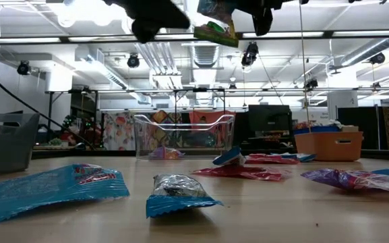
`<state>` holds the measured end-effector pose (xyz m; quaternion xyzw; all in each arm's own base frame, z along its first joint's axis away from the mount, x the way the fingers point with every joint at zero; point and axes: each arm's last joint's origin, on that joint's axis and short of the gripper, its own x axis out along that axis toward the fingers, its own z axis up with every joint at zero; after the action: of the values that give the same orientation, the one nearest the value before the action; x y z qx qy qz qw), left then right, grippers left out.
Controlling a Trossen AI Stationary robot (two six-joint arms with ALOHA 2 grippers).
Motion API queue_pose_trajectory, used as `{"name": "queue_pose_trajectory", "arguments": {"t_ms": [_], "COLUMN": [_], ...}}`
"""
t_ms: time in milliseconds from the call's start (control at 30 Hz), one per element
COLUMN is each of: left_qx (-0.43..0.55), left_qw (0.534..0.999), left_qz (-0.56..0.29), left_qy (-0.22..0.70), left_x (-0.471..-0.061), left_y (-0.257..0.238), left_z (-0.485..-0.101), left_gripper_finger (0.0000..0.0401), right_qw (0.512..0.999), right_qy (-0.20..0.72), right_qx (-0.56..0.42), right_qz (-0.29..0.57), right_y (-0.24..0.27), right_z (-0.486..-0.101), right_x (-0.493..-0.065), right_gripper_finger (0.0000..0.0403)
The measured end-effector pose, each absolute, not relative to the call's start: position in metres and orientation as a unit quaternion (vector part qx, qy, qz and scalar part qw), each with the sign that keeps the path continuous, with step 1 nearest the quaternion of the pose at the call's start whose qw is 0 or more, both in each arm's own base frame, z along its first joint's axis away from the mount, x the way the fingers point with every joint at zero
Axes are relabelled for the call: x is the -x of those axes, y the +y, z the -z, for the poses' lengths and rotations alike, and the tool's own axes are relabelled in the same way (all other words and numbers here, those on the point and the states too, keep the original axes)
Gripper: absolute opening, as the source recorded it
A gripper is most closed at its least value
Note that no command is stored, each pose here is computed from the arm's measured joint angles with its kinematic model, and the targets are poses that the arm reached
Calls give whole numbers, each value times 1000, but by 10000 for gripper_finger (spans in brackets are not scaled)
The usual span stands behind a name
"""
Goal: Sort candy
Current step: Put the light blue gummy into the transparent bin
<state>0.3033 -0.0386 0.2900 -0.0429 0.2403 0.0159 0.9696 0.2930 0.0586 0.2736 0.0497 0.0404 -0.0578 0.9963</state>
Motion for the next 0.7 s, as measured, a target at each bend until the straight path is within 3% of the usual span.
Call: {"name": "queue_pose_trajectory", "arguments": {"t_ms": [233, 700], "left_qx": [48, 131], "left_qw": [953, 925], "left_qz": [-106, -131], "left_qy": [278, 331], "left_x": [-279, -257], "left_y": [-31, -44], "left_z": [-296, -253], "left_gripper_finger": [0, 0], "right_qw": [985, 959], "right_qy": [-10, -27], "right_qx": [-73, -82], "right_qz": [156, 270], "right_y": [35, -53], "right_z": [-282, -276], "right_x": [-296, -300], "right_gripper_finger": [8, 9]}}
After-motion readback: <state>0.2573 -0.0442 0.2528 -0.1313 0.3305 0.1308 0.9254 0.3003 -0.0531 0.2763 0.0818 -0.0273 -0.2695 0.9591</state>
